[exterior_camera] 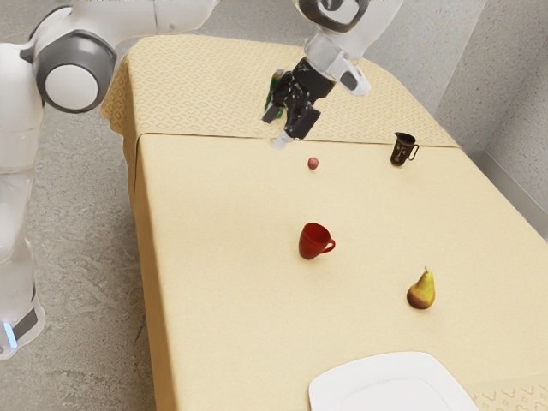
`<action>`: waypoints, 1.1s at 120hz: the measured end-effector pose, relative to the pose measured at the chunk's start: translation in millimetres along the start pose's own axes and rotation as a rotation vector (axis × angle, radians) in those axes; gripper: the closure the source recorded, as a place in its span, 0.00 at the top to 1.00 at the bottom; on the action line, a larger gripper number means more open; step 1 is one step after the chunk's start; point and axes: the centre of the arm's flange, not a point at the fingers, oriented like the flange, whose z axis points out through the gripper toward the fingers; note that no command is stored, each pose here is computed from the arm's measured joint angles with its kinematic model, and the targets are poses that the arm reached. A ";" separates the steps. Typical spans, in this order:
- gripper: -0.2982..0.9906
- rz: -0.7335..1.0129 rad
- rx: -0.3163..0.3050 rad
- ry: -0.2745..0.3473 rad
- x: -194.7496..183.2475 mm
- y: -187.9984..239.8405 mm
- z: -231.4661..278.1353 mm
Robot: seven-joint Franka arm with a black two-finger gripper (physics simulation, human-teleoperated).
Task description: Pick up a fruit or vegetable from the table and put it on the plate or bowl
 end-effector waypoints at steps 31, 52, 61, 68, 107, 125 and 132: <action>0.77 -0.007 -0.036 0.339 37.3 -10.3 -29.2; 0.77 0.143 -0.058 0.472 41.9 69.9 -48.9; 0.77 0.206 -0.052 0.506 42.8 108.0 -49.2; 0.77 0.229 -0.051 0.529 53.4 123.9 -44.4; 0.77 0.300 -0.075 0.715 131.7 186.8 3.8; 0.77 0.289 -0.078 0.739 153.0 186.6 55.2; 0.77 0.287 -0.083 0.776 156.8 186.5 61.3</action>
